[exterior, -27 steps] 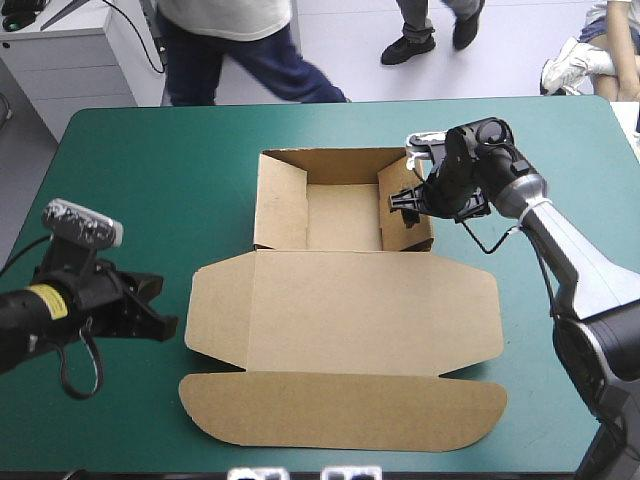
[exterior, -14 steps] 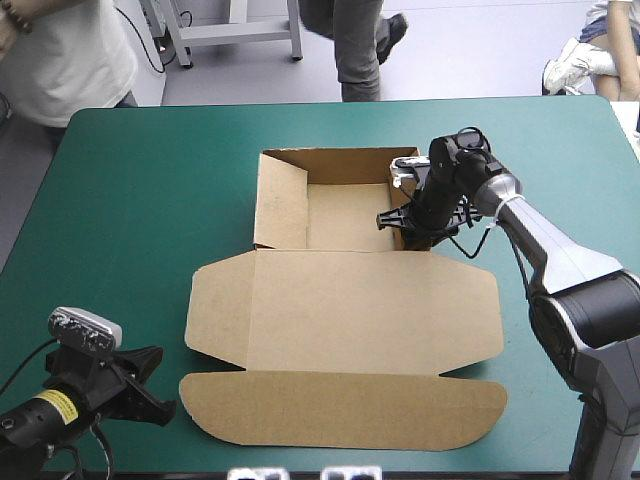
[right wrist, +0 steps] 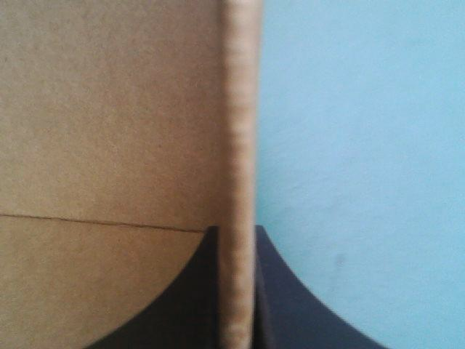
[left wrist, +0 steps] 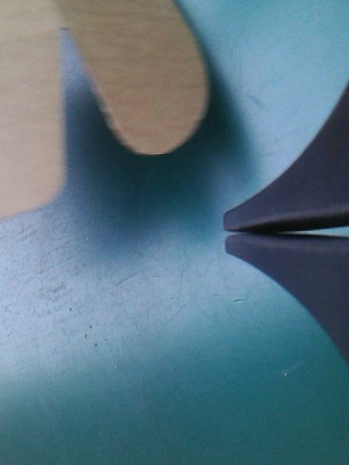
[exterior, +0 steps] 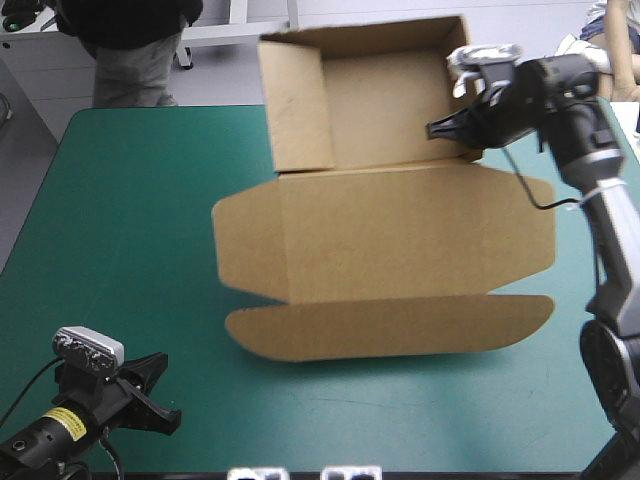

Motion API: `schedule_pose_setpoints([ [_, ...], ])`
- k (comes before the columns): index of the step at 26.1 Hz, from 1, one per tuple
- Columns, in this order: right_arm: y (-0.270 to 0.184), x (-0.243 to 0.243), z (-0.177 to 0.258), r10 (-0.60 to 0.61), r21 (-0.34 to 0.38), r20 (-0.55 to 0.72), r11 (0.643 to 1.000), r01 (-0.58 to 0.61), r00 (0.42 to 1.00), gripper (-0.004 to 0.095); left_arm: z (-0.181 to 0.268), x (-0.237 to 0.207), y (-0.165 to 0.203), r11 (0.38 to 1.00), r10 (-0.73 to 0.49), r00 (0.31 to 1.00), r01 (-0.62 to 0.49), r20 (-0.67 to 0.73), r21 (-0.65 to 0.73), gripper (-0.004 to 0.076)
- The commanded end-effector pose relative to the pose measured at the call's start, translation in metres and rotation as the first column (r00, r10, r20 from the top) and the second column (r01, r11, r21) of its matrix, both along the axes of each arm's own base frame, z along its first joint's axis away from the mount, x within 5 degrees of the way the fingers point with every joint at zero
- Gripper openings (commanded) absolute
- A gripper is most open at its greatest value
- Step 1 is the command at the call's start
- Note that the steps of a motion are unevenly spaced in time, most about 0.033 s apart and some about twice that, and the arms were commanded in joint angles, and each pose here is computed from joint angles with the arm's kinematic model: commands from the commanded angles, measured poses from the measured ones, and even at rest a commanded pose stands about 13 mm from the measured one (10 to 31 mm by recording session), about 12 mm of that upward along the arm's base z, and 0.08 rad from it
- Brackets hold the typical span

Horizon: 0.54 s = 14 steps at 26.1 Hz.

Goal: Fold the box

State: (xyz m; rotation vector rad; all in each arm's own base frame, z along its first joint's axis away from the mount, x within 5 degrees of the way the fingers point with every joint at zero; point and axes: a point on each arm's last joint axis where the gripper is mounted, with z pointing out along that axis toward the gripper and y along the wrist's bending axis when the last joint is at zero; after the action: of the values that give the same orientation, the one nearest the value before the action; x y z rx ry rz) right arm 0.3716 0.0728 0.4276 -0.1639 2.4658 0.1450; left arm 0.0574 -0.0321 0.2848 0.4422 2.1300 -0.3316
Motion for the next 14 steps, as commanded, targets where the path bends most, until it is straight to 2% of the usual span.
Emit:
schedule_pose_setpoints([
  [1, -0.062, -0.044, 0.066, -0.152, -0.038, 0.203, 0.986, 0.163, 0.967, -0.002, 0.014, 0.004, -0.003, 0.998, 0.003, 0.996, 0.002, 0.09, -0.065, -0.0008],
  [4, -0.111, -0.056, 0.074, -0.297, -0.03, 0.228, 0.95, 0.311, 0.927, -0.002, 0.015, 0.004, -0.003, 0.998, 0.005, 0.995, 0.002, 0.102, -0.068, -0.0008],
  [8, -0.163, -0.064, 0.069, -0.441, 0.032, 0.199, 0.895, 0.444, 0.875, -0.002, 0.016, 0.005, -0.003, 0.997, 0.008, 0.994, 0.0, 0.109, -0.074, -0.0008],
  [10, -0.189, -0.062, 0.054, -0.469, 0.009, 0.152, 0.881, 0.473, 0.87, -0.002, 0.016, 0.005, -0.003, 0.997, 0.009, 0.993, 0.0, 0.114, -0.076, -0.0008],
  [11, -0.205, -0.057, 0.039, -0.498, -0.03, 0.108, 0.863, 0.503, 0.86, -0.002, 0.016, 0.005, -0.003, 0.997, 0.009, 0.993, 0.0, 0.114, -0.076, -0.0008],
  [14, -0.226, -0.052, 0.014, -0.545, -0.081, 0.033, 0.834, 0.545, 0.838, -0.002, 0.016, 0.005, -0.003, 0.997, 0.008, 0.994, 0.0, 0.11, -0.074, -0.0008],
])
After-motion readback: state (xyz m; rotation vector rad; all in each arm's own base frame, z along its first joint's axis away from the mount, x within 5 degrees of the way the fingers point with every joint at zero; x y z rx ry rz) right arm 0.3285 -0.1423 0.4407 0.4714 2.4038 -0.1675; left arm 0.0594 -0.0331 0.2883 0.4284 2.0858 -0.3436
